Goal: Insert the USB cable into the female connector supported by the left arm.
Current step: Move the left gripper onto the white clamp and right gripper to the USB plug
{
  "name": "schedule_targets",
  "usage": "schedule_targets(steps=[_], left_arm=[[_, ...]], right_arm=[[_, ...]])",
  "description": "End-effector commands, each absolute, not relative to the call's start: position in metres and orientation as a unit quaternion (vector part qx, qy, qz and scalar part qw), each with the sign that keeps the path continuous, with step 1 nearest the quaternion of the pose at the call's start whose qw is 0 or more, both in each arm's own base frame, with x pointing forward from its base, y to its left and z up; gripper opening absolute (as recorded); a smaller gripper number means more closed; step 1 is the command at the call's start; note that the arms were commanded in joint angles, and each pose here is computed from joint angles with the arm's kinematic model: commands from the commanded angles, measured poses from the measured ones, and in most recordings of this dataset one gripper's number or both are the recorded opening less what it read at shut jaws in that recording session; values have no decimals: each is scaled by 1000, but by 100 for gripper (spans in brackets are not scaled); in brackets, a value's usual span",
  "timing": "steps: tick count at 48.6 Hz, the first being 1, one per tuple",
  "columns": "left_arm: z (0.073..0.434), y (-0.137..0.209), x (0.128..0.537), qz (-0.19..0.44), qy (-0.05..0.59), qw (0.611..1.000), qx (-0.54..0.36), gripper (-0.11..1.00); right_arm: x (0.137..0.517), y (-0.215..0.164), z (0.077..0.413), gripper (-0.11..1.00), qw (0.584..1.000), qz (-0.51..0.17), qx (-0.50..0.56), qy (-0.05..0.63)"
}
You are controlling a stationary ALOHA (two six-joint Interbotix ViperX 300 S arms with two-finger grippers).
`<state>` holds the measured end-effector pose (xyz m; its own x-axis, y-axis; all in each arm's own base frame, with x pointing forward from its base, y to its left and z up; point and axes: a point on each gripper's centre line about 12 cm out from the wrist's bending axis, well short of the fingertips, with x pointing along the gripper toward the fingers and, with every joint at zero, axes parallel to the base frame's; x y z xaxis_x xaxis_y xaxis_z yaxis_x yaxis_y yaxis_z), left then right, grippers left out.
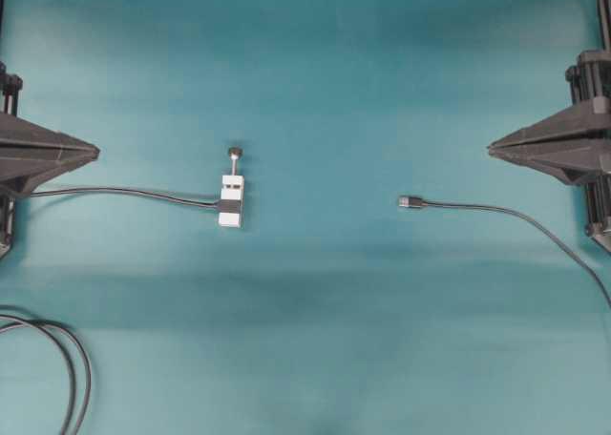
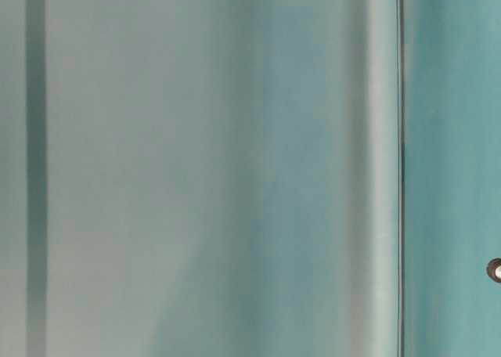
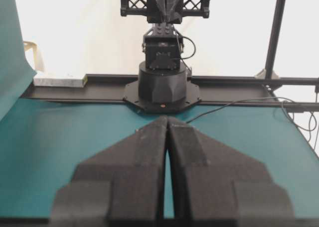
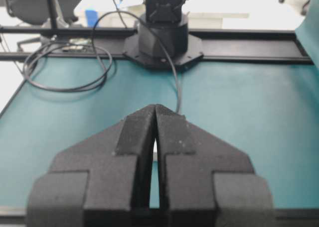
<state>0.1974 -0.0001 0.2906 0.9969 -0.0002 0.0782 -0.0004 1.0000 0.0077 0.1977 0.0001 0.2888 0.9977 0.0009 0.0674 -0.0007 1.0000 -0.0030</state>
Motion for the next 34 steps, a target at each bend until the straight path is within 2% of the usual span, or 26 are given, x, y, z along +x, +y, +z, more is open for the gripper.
schedule_targets(steps=[1, 4, 8, 17, 26, 34], left_arm=[[295, -3, 200, -7, -42, 999, -13, 1], [294, -4, 201, -8, -37, 999, -12, 4], [294, -4, 204, -8, -24, 1000, -10, 0], [282, -5, 229, -9, 56, 998, -3, 0], [255, -5, 247, -9, 119, 993, -1, 0], [229, -3, 250, -5, 150, 989, -4, 0]], right_arm=[[200, 1, 295, 0, 999, 2, -1, -43], [200, 2, 294, 0, 999, 6, 5, -41], [199, 3, 291, 0, 999, 9, 16, -38], [204, 3, 287, 0, 999, 10, 29, -25], [219, 4, 264, 0, 999, 8, 30, 33], [227, 3, 242, 0, 997, 5, 30, 75]])
